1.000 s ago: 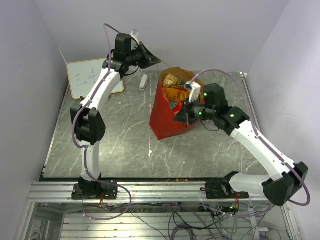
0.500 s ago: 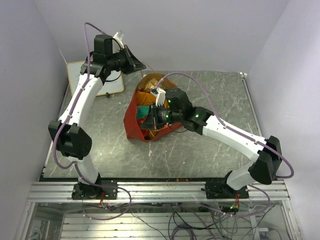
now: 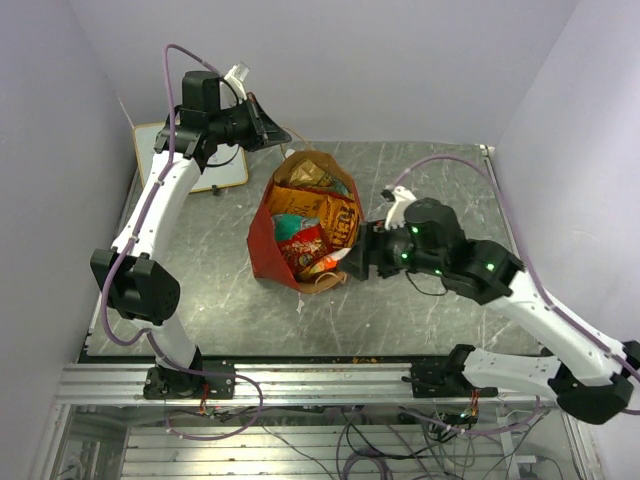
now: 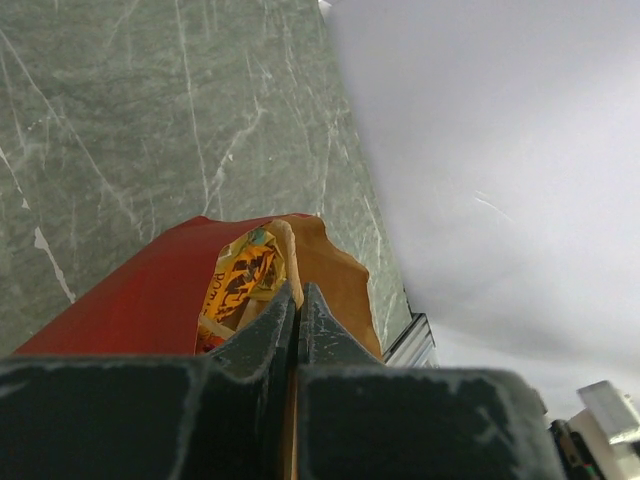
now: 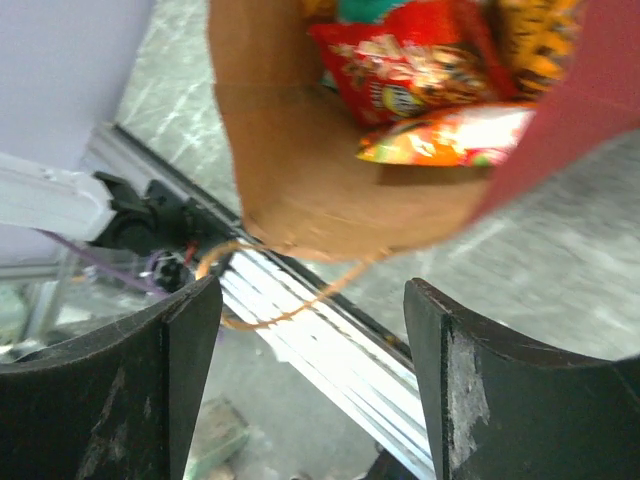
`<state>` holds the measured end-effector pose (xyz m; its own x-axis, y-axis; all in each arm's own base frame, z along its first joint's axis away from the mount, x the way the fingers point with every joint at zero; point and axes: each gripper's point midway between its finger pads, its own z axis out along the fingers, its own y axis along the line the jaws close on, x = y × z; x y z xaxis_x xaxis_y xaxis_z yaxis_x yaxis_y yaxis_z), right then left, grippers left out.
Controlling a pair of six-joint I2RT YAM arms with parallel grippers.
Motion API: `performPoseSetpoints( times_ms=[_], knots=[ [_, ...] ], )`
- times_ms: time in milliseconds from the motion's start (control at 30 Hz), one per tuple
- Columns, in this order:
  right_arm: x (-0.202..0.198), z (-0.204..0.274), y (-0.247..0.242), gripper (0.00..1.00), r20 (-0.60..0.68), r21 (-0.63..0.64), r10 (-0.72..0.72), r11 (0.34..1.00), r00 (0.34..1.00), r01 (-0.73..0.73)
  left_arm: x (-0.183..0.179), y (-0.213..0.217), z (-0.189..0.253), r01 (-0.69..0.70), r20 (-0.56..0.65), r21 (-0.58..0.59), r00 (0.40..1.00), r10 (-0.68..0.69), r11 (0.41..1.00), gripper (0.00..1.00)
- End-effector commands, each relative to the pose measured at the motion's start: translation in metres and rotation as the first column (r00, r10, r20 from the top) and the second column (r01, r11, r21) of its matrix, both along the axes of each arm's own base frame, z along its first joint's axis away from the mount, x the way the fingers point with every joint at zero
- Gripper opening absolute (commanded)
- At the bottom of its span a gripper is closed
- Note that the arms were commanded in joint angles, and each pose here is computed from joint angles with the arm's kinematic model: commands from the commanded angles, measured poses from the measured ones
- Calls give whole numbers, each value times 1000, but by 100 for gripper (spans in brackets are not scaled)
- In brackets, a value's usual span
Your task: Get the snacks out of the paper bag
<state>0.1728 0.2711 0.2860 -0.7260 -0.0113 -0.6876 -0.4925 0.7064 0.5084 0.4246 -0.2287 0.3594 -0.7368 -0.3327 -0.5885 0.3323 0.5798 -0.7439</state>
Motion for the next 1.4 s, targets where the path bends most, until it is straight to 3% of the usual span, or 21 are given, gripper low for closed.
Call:
performPoseSetpoints(
  times_ms=[0, 100, 200, 333, 400, 500, 567, 633, 767, 833, 1033, 1167, 1367],
  knots=[
    [3, -10, -68, 76, 72, -236, -153, 957, 986, 166, -12, -3, 36, 55, 96, -52, 994, -49, 997, 7],
    [20, 13, -78, 80, 204, -270, -148, 941, 968, 201, -10, -5, 38, 58, 83, -69, 995, -52, 996, 7],
    [49, 42, -55, 82, 352, -269, -68, 948, 933, 170, -9, -8, 40, 62, 69, -99, 996, -56, 993, 7],
    [83, 65, -2, 82, 484, -341, 152, 940, 862, 26, -10, -10, 45, 64, 63, -136, 996, -56, 989, 7],
    [95, 71, 28, 80, 536, -381, 281, 922, 796, -69, -12, -10, 47, 64, 57, -150, 997, -56, 987, 7],
    [104, 84, 56, 78, 656, -413, 408, 898, 635, -151, -16, -12, 51, 75, 47, -165, 997, -69, 983, 7],
    [111, 84, 64, 76, 727, -445, 454, 883, 516, -150, -18, -11, 53, 71, 43, -161, 997, -65, 984, 7],
    [124, 76, 65, 77, 765, -463, 459, 879, 451, -109, -19, -10, 55, 68, 46, -164, 997, -61, 984, 7],
    [149, 61, 68, 72, 756, -496, 522, 851, 396, -175, -21, -11, 53, 68, 32, -172, 997, -63, 983, 7],
    [147, 52, 72, 69, 747, -502, 577, 815, 331, -288, -22, -10, 53, 68, 32, -169, 997, -63, 983, 7],
    [153, 24, 79, 67, 711, -571, 679, 710, 186, -412, -23, -9, 56, 65, 33, -164, 998, -60, 984, 7],
    [160, 2, 92, 65, 668, -587, 723, 657, 175, -472, -23, -9, 58, 59, 29, -169, 998, -55, 984, 7],
    [182, -15, 106, 66, 665, -604, 728, 655, 166, -454, -24, -9, 58, 59, 17, -168, 998, -57, 984, 7]
  ],
)
